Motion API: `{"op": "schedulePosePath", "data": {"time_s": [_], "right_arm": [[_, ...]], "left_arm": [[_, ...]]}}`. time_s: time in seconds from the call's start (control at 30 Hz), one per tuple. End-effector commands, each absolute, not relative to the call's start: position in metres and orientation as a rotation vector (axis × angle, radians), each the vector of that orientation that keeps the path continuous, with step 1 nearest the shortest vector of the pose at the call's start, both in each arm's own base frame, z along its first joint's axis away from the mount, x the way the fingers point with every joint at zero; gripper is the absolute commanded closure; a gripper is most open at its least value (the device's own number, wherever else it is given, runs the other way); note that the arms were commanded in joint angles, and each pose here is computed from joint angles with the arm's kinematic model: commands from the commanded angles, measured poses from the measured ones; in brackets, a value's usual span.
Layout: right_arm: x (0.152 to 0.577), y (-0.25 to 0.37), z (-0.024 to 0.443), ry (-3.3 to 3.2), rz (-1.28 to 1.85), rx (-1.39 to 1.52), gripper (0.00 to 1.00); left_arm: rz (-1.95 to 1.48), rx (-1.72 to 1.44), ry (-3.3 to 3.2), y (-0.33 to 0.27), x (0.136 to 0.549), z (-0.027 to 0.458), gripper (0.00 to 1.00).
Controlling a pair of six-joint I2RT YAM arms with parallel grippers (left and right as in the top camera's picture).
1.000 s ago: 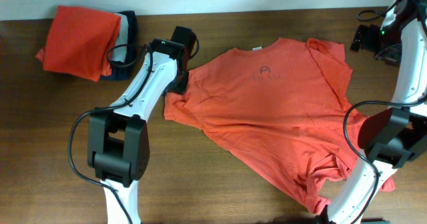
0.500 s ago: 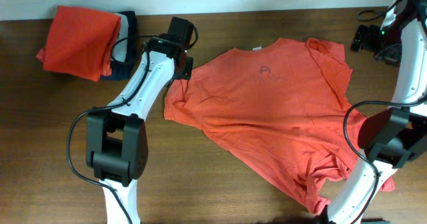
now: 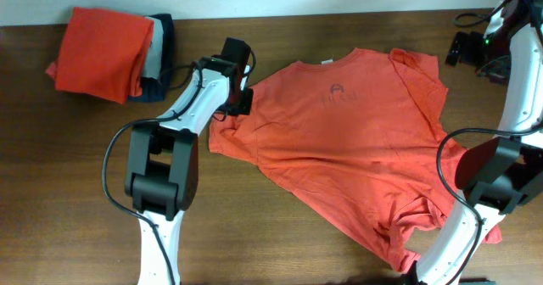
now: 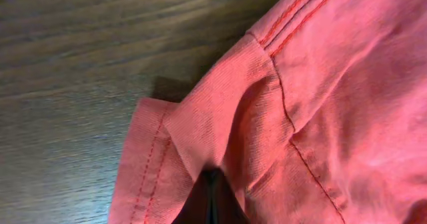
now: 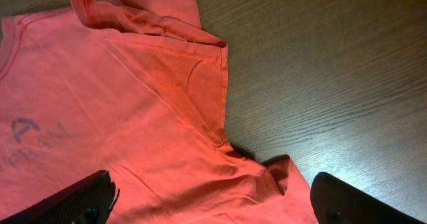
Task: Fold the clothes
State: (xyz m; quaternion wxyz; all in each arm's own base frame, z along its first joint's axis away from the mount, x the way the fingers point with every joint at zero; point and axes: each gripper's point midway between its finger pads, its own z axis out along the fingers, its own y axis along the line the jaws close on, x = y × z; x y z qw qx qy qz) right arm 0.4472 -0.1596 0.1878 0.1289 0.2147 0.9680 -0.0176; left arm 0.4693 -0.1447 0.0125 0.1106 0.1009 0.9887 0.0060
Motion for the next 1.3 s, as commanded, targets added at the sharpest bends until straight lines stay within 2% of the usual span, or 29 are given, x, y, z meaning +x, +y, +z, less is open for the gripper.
{"op": "schedulePosePath", "data": {"time_s": [0.0,0.23,0.33,1.03,1.27], "right_arm": [[0.446,-0.16,0.194,2.8,-0.061,0.626,0.02],[0.446,-0.16,0.194,2.801,-0.06,0.625,0.01],[0.446,-0.16,0.194,2.8,-0.061,0.626,0.02],[0.446,-0.16,0.194,2.8,-0.061,0.625,0.01],[0.446,-0.16,0.194,2.801,-0.061,0.625,0.01]], "left_arm": [[0.007,0.276,2.921,-0.14,0.471,0.005,0.99],[-0.049,0.188,2.911,-0.121,0.482,0.007,1.0],[-0.236,0.146,2.923,-0.122,0.483,0.008,1.0],[-0.314,0.146,2.916,-0.128,0.484,0.008,0.99],[-0.289,0.139,2.974,-0.125,0.476,-0.014,1.0]]}}
